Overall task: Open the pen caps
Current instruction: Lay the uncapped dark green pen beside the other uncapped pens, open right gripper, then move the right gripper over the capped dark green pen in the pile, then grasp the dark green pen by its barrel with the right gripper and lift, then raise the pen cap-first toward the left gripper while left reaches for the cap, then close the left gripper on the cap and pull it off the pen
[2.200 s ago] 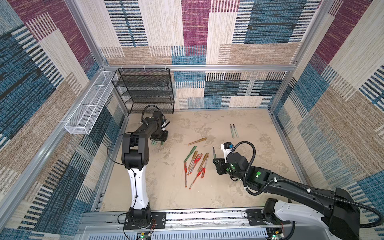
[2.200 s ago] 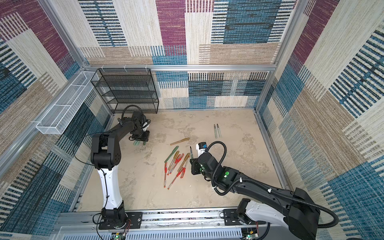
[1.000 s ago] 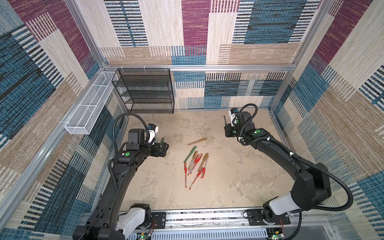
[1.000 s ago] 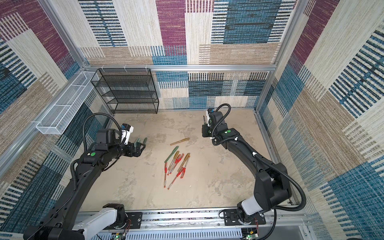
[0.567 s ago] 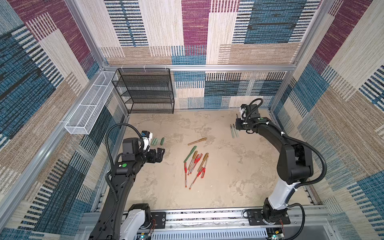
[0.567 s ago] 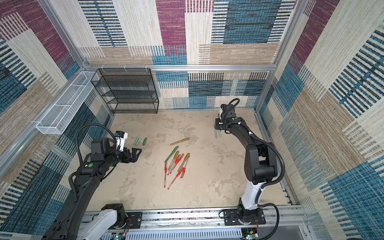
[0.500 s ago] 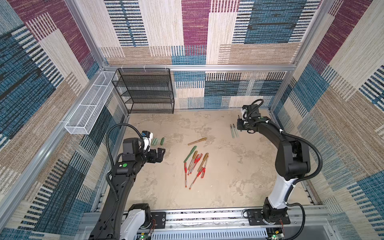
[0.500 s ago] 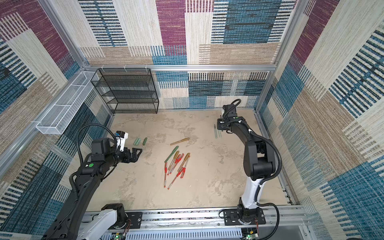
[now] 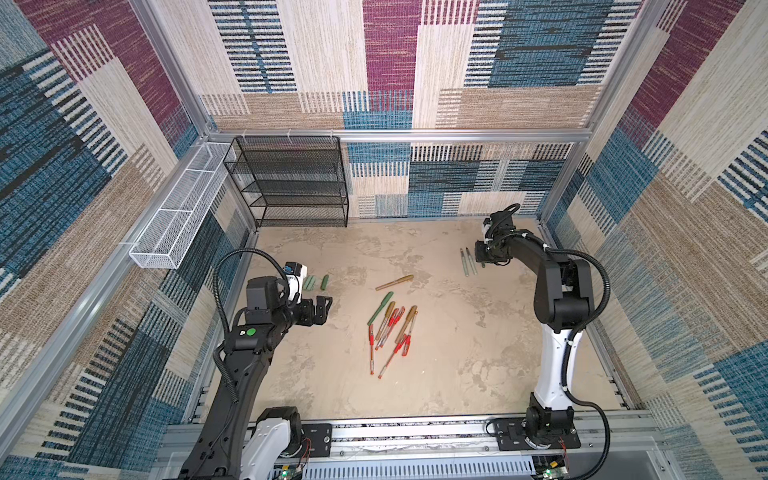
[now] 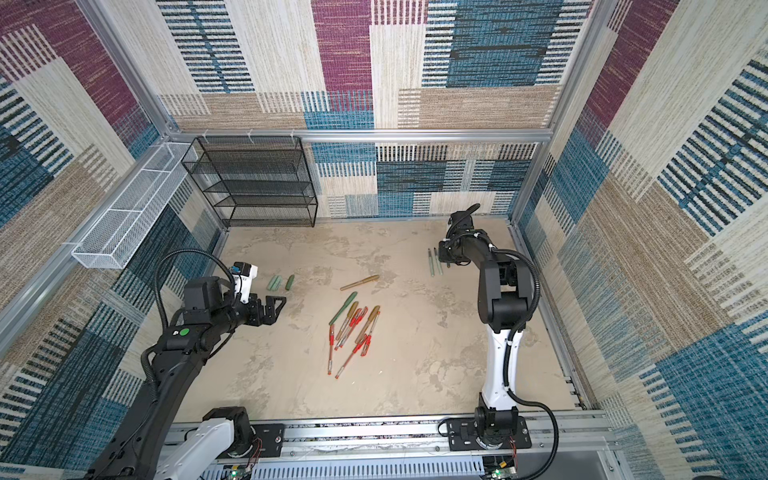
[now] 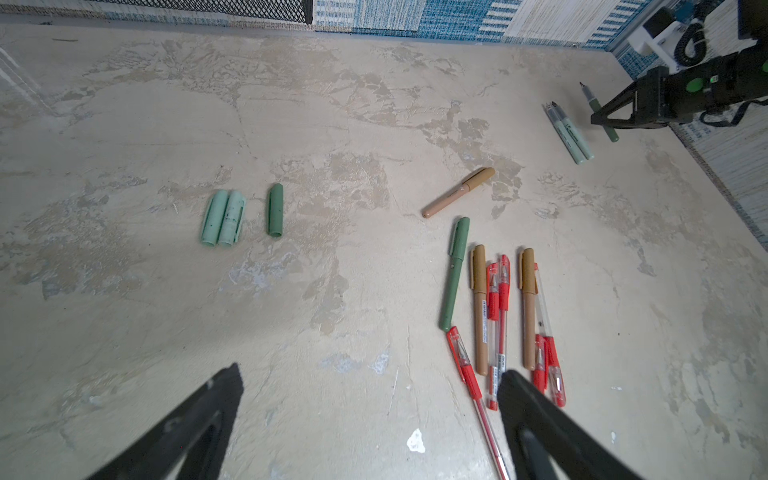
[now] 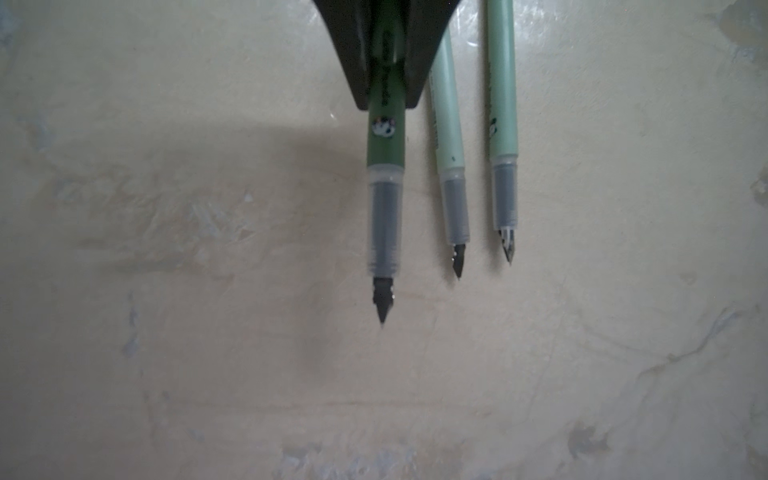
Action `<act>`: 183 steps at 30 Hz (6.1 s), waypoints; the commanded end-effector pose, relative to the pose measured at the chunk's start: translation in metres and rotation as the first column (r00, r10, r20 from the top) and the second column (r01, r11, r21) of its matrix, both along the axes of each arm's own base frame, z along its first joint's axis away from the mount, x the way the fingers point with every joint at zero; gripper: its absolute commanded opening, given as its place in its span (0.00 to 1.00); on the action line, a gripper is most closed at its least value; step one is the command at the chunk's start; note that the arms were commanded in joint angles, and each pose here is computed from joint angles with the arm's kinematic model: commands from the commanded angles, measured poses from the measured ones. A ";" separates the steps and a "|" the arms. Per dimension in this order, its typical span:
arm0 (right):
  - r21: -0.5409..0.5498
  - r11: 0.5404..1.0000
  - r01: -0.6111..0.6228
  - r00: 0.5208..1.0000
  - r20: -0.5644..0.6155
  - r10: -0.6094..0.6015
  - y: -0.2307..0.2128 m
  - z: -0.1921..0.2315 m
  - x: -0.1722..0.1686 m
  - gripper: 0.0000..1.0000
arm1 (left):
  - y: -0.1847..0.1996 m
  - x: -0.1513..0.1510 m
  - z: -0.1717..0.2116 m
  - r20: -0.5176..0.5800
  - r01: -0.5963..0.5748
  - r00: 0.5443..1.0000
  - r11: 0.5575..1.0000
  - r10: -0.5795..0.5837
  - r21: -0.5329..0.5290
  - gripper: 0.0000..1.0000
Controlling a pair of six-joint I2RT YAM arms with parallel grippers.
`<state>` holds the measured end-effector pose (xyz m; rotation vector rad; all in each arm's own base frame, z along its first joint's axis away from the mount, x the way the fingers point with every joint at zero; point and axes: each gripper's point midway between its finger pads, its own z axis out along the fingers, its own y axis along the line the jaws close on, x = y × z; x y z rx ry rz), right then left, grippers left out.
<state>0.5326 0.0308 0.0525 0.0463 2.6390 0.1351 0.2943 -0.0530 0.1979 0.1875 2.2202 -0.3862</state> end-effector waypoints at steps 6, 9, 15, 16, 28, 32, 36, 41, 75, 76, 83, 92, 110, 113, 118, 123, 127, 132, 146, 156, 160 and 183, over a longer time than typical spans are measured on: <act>-0.001 1.000 0.009 0.999 -0.052 -0.009 -0.001 -0.019 -0.014 0.06 | 0.004 0.003 0.006 0.024 -0.017 1.000 1.000 0.017 0.001 1.00; -0.014 1.000 0.011 0.998 -0.056 -0.012 -0.003 -0.022 -0.013 0.09 | 0.003 0.002 0.006 0.029 -0.013 0.999 1.000 0.013 -0.002 1.00; -0.012 1.000 0.017 0.998 -0.055 -0.017 -0.003 -0.020 -0.013 0.22 | 0.004 0.002 0.009 0.034 -0.020 0.999 1.000 0.020 -0.001 1.00; -0.023 1.000 0.022 0.998 -0.054 -0.023 -0.005 -0.020 -0.013 0.24 | 0.003 0.002 0.009 0.036 -0.016 0.999 1.000 0.016 -0.003 1.00; 0.048 0.999 0.007 0.999 0.045 -0.009 0.006 0.039 -0.008 0.31 | 0.005 0.002 0.010 0.033 -0.027 0.999 1.000 0.027 -0.002 1.00; 0.112 0.994 0.001 0.996 0.088 -0.011 0.016 0.069 -0.019 0.34 | 0.004 0.000 0.008 0.039 -0.016 0.999 1.000 0.016 -0.005 1.00; 0.174 0.985 -0.009 0.995 0.096 -0.008 0.044 0.084 -0.049 0.37 | 0.006 0.002 0.009 0.037 -0.031 0.999 1.000 0.031 -0.001 1.00; 0.252 0.967 -0.040 0.996 0.089 0.018 0.103 0.082 -0.092 0.41 | 0.005 0.002 0.007 0.036 -0.023 0.999 1.000 0.023 -0.005 1.00; 0.336 0.926 -0.172 0.965 -0.133 0.227 0.357 -0.006 -0.181 0.39 | 0.001 0.004 0.003 0.019 -0.013 1.000 0.999 0.014 -0.030 1.00; 0.332 0.928 -0.170 0.964 -0.139 0.227 0.357 -0.009 -0.181 0.39 | 0.001 0.004 0.003 0.022 -0.010 1.000 0.999 0.010 -0.032 1.00; 0.309 0.937 -0.162 0.963 -0.156 0.218 0.358 -0.017 -0.177 0.37 | 0.001 0.005 0.004 0.026 -0.010 1.000 0.999 0.010 -0.032 1.00; 0.276 0.937 -0.213 0.953 -0.153 0.262 0.376 -0.028 -0.159 0.33 | 0.000 0.002 0.002 0.027 -0.004 1.000 1.000 0.005 -0.022 1.00; 0.043 0.960 -0.277 0.941 -0.189 0.280 0.359 -0.040 -0.151 0.22 | 0.001 0.004 0.002 0.021 -0.010 1.000 1.000 0.011 -0.020 1.00; 0.040 0.951 -0.307 0.933 -0.183 0.309 0.365 -0.036 -0.155 0.23 | 0.000 0.003 0.003 0.030 -0.008 1.000 1.000 0.009 -0.021 1.00; 0.013 0.945 -0.327 0.923 -0.212 0.322 0.363 -0.037 -0.175 0.31 | 0.000 0.004 0.002 0.020 -0.011 1.000 1.000 0.011 -0.023 1.00; 0.005 0.941 -0.339 0.917 -0.222 0.332 0.359 -0.044 -0.181 0.24 | -0.001 0.003 -0.001 0.020 -0.004 1.000 1.000 0.005 -0.026 1.00; 0.004 0.939 -0.344 0.917 -0.215 0.336 0.357 -0.047 -0.181 0.17 | 0.000 0.003 0.005 0.029 -0.009 1.000 1.000 0.010 -0.030 1.00; -0.004 0.934 -0.358 0.913 -0.210 0.350 0.362 -0.041 -0.176 0.13 | 0.001 0.004 0.004 0.025 -0.013 1.000 1.000 0.013 -0.025 1.00; 0.283 0.859 -0.426 0.905 0.153 0.398 0.387 0.078 -0.180 0.12 | -0.018 0.005 0.032 0.009 -0.004 1.000 0.978 0.006 -0.209 0.96; 0.460 0.702 -0.543 0.831 0.414 0.372 0.391 0.159 -0.215 0.10 | -0.053 0.015 0.067 -0.012 0.093 0.994 0.874 -0.112 -0.477 0.88; 0.465 0.662 -0.587 0.801 0.456 0.389 0.399 0.169 -0.227 0.10 | -0.060 0.024 0.071 -0.030 0.109 0.989 0.858 -0.144 -0.502 0.86; 0.452 0.601 -0.659 0.750 0.453 0.482 0.437 0.163 -0.256 0.09 | -0.069 0.054 0.049 -0.117 0.069 0.980 0.827 -0.161 -0.558 0.27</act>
